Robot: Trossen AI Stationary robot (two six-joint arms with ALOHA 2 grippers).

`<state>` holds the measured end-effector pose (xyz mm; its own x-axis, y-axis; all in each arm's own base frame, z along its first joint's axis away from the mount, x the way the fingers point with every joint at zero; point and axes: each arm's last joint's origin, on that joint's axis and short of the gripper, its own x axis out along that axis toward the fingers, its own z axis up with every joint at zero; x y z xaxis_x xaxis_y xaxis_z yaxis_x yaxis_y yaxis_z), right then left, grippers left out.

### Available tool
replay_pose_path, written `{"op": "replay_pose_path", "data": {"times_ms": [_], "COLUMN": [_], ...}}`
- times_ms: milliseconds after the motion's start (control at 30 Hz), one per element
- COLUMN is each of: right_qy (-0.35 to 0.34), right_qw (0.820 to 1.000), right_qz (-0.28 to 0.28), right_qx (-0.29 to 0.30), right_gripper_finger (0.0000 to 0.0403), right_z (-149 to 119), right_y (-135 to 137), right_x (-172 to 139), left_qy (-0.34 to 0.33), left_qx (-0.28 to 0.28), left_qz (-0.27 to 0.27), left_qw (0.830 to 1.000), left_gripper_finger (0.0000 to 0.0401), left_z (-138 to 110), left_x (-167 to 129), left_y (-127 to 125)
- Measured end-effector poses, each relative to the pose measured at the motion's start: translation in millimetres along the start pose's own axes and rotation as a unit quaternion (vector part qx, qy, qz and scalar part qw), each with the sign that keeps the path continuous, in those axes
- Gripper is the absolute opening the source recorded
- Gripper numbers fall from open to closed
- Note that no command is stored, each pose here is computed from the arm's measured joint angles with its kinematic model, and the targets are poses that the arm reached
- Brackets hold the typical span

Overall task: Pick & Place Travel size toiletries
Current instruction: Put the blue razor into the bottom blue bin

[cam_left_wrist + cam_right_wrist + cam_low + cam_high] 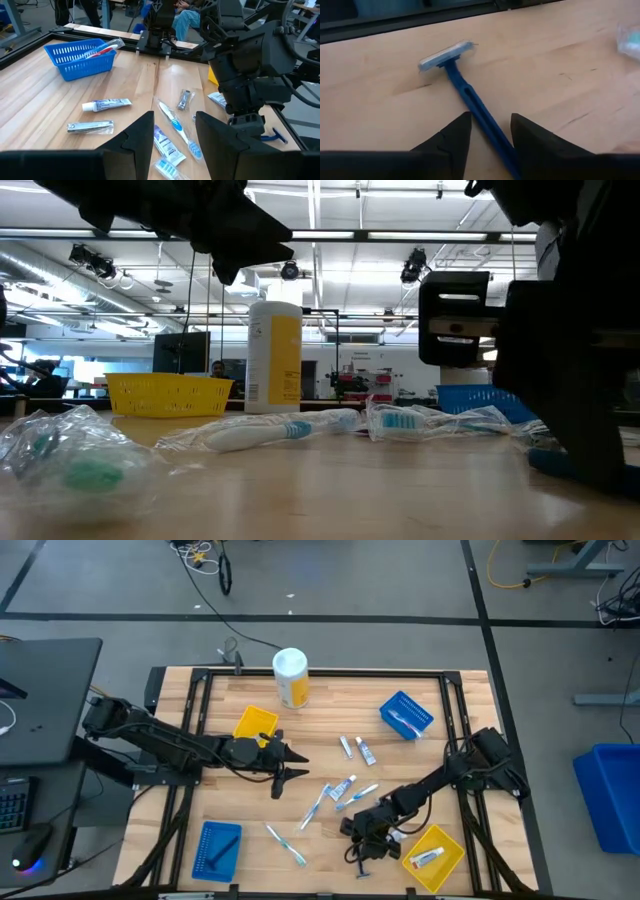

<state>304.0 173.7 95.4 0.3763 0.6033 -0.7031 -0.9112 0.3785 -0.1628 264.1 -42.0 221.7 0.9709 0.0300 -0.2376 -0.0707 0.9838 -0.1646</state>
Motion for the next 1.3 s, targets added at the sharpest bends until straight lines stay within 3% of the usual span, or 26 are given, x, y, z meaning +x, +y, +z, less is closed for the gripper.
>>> {"op": "replay_pose_path", "data": {"times_ms": [267,933,1300], "right_qy": [0.004,-0.003,0.025], "right_qw": [1.000,0.998,0.983], "right_qz": [-0.001,-0.044,-0.177], "right_qx": [0.002,0.036,0.032], "right_gripper_finger": [0.0101,0.0047,0.0046], "right_z": [-1.7,-4.0,12.5], "right_y": [-0.7,-12.2,-27.0], "right_x": [-0.2,-4.5,-35.1], "left_qy": [0.003,0.003,0.001], "left_qx": [0.001,-0.004,-0.023], "left_qz": [0.001,0.001,0.001], "left_qw": [1.000,1.000,1.000], "left_gripper_finger": [0.0155,0.0155,0.0155], "left_z": [-0.6,-0.6,-0.3], "left_x": [0.0,0.0,0.0], "left_y": [0.1,0.1,0.1]}}
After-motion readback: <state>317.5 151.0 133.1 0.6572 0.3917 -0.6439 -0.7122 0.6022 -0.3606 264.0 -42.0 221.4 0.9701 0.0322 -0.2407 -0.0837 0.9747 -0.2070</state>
